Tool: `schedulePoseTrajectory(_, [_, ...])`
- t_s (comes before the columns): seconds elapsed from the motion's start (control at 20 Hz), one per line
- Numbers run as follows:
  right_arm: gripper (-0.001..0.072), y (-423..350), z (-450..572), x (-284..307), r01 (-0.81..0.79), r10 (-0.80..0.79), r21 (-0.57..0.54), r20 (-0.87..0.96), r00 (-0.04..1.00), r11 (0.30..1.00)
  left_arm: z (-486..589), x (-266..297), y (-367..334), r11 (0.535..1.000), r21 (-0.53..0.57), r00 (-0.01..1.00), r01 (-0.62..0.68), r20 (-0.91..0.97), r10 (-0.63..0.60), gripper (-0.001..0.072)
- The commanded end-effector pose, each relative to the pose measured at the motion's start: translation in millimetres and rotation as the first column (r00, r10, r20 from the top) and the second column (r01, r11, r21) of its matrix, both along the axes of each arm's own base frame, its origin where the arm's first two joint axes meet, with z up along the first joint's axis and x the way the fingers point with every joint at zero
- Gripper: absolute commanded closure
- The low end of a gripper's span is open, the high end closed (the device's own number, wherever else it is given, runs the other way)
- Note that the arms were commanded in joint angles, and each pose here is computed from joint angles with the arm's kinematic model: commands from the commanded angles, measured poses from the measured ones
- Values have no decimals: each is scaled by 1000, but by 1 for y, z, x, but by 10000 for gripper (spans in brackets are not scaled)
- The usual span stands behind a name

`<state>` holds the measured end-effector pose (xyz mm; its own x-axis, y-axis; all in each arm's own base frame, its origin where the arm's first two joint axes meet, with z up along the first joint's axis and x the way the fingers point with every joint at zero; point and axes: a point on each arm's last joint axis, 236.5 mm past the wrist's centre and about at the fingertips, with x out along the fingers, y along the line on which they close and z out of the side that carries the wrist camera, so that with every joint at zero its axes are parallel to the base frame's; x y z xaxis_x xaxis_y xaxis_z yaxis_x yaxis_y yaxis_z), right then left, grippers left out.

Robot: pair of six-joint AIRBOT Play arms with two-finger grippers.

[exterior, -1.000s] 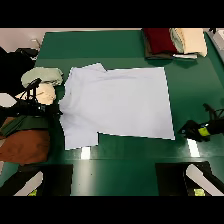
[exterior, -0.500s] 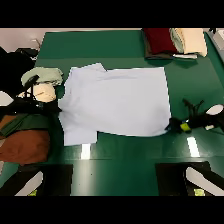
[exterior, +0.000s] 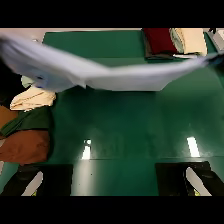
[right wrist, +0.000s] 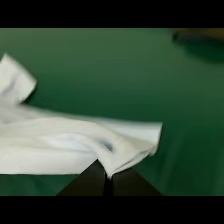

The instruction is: Fold the shirts.

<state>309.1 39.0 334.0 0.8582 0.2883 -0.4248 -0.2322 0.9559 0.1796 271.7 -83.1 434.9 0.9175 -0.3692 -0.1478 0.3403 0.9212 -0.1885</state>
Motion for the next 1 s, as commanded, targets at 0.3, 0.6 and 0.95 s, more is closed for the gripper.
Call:
schedulePoseTrajectory(0.3, [701,-27,148,-64,184,-142,-133,277,950,974,123,-67,3,999,-10,945,-35,325,36,683])
schedulePoseTrajectory(0.6, [701,-36,-17,43,30,-35,-27,-222,974,999,-95,103,-6,997,-24,914,80,-397,-83,682])
schedulePoseTrajectory(0.95, [701,-39,-269,129,-1,-11,-18,-693,721,1000,-371,206,0,993,-114,573,34,-812,-113,682])
